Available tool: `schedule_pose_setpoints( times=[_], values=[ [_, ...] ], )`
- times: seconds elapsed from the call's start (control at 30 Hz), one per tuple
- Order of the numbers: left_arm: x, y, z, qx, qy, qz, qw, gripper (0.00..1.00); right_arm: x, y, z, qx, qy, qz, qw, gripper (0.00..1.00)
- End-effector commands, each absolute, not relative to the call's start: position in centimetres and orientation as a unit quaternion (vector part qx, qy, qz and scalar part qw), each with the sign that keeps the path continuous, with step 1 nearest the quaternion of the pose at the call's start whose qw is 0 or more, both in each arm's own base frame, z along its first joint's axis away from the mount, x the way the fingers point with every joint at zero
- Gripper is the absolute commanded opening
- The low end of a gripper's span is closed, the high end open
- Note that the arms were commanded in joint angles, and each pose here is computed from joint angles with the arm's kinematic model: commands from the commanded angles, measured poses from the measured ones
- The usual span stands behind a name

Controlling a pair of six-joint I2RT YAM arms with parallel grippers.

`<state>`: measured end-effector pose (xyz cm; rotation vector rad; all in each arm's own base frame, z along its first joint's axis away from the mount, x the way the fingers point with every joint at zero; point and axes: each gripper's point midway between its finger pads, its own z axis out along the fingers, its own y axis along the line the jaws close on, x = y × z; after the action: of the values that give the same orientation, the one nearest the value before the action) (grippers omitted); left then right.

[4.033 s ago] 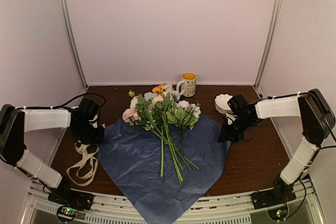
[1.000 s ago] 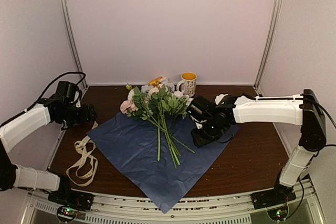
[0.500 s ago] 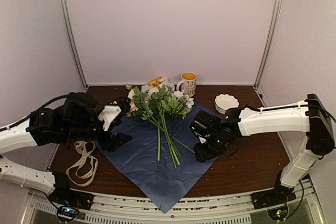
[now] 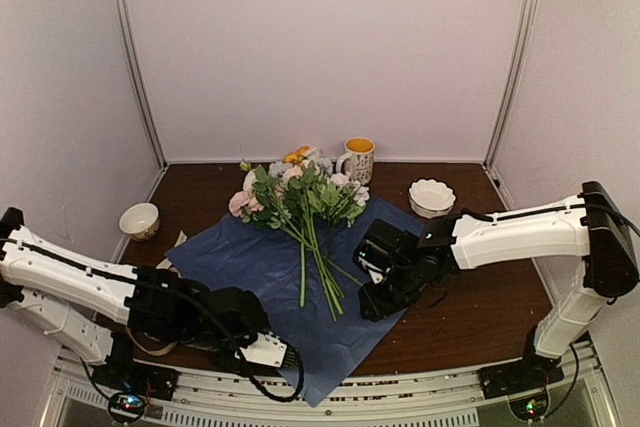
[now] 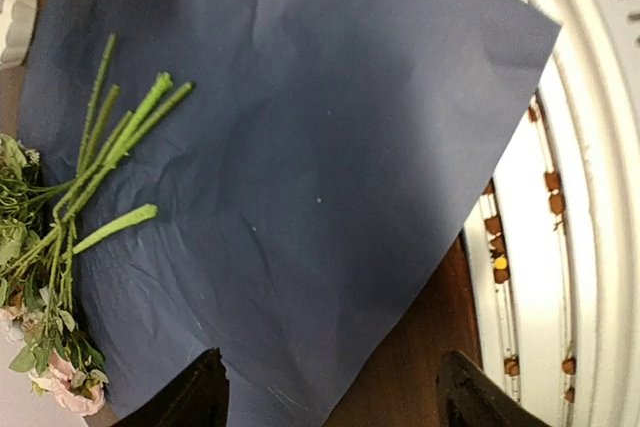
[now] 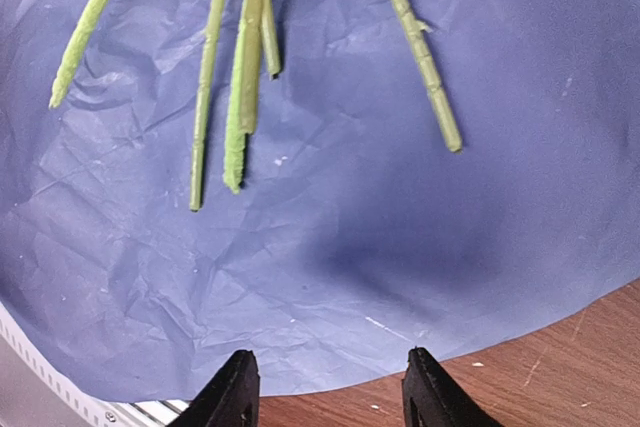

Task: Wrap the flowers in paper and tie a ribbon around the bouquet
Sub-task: Pick up the bottom corner of the flattened wrapping paper from the center of the board.

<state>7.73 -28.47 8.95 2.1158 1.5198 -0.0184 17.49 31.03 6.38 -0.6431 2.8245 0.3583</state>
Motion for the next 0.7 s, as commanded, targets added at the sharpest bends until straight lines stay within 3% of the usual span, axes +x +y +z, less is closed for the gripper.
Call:
schedule_pose_setpoints(
  times=[0.0, 0.2, 0.4, 0.53, 0.67],
  values=[
    [9.6, -28.4, 6.4, 0.816, 0.520, 0.081, 0.241, 0.75, 16.9, 32.0, 5.8, -0.226, 0.958, 0.139, 0.107, 0.51],
    [9.3, -29.5, 5.5, 0.836, 0.498, 0.082, 0.217, 0.76, 16.2, 33.4, 5.4, -0.241, 0.950, 0.175, 0.092, 0.51],
    [10.3, -31.0, 6.1, 0.832, 0.478, 0.095, 0.265, 0.79, 16.2, 33.6, 4.8, -0.252, 0.947, 0.176, 0.093, 0.51],
    [13.0, -31.7, 5.6, 0.803, 0.486, 0.165, 0.303, 0.59, 15.8, 33.7, 4.7, -0.254, 0.946, 0.184, 0.085, 0.51],
    [12.6, -33.2, 5.8, 0.800, 0.494, 0.141, 0.312, 0.50, 15.5, 33.4, 4.5, -0.253, 0.946, 0.185, 0.081, 0.51]
  ],
)
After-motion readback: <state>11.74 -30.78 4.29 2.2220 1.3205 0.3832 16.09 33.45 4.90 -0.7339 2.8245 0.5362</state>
